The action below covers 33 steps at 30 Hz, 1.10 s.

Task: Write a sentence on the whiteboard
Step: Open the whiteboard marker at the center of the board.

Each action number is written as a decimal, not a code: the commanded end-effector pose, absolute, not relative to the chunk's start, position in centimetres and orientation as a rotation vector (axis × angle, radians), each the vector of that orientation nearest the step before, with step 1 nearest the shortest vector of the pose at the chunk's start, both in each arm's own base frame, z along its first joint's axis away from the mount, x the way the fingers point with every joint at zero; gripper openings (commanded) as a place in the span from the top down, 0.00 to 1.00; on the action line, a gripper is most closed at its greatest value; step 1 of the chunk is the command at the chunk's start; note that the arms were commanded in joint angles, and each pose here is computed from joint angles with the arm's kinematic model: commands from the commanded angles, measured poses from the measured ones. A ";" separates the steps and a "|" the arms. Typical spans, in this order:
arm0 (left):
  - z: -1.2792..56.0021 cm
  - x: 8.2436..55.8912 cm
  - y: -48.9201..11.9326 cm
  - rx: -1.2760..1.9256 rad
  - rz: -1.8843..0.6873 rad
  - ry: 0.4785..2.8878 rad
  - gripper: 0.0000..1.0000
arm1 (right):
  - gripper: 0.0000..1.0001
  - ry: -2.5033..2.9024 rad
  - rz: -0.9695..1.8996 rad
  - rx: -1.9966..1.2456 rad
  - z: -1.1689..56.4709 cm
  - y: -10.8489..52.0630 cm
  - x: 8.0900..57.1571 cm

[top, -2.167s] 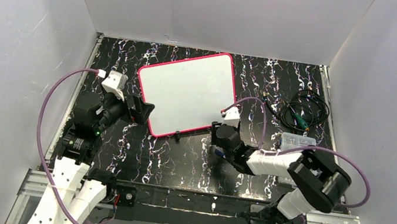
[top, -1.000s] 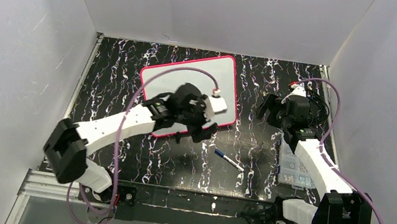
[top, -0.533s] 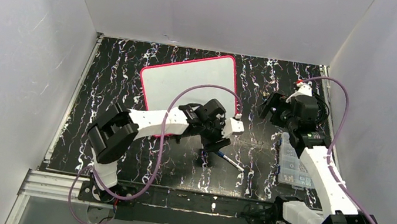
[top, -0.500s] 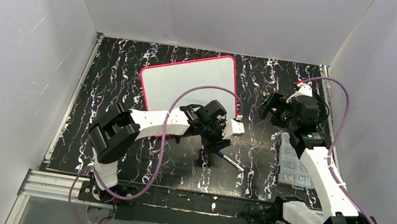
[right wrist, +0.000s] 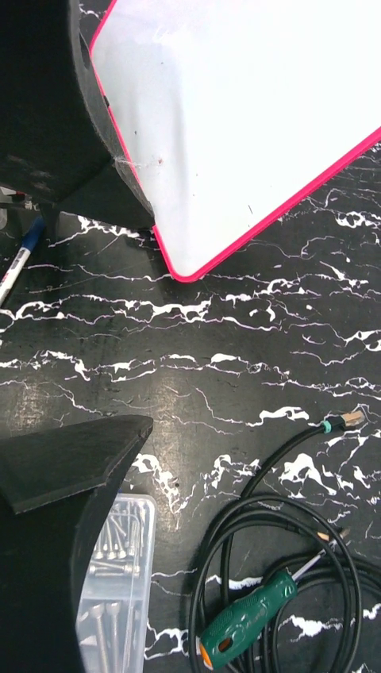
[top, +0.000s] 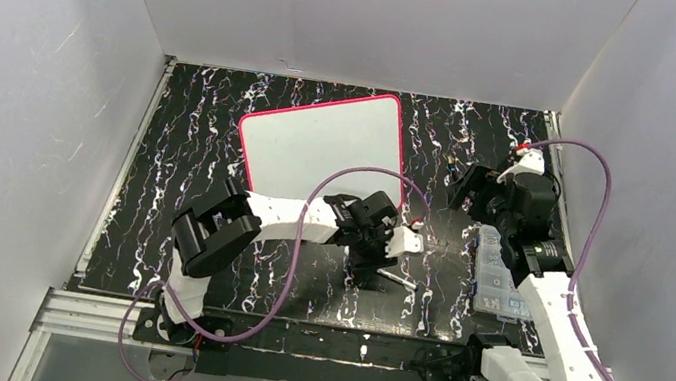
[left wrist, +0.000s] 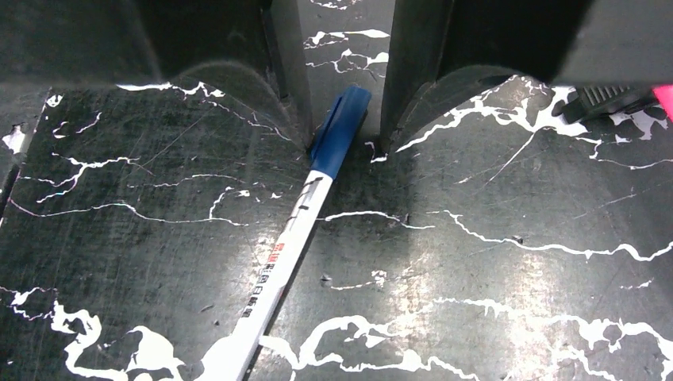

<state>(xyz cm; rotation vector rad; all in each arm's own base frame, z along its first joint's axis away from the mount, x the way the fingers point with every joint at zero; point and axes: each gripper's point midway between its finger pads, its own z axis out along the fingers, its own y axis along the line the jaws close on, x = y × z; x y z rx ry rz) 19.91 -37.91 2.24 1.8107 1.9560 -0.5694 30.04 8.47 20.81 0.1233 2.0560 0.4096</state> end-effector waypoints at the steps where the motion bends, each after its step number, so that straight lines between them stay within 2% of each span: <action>1: 2.9 20.0 -38.9 1.830 -0.542 1.901 0.66 | 0.06 2.000 0.360 0.123 22.9 7.5 30.0; 5: 1.9 19.3 -38.1 1.853 -0.505 1.927 0.71 | 0.05 1.997 0.350 0.122 22.9 7.3 29.7; 12: 0.6 16.0 -35.6 1.850 -0.499 2.030 1.00 | 0.05 2.015 0.368 0.114 22.7 7.5 29.0; 16: 2.7 14.7 -34.9 1.780 -0.506 2.016 1.00 | 0.03 2.045 0.432 0.065 22.4 8.6 28.1; 22: 9.5 13.7 -34.6 1.654 -0.632 1.918 1.00 | 0.01 2.134 0.673 -0.081 20.9 12.2 25.6; 26: 12.8 12.4 -33.1 1.658 -0.686 1.873 1.00 | 0.01 2.191 0.918 -0.194 19.9 15.2 22.9; 33: 15.3 11.6 -30.2 1.641 -0.700 1.844 1.00 | 0.04 2.173 1.483 -0.359 20.4 19.5 16.7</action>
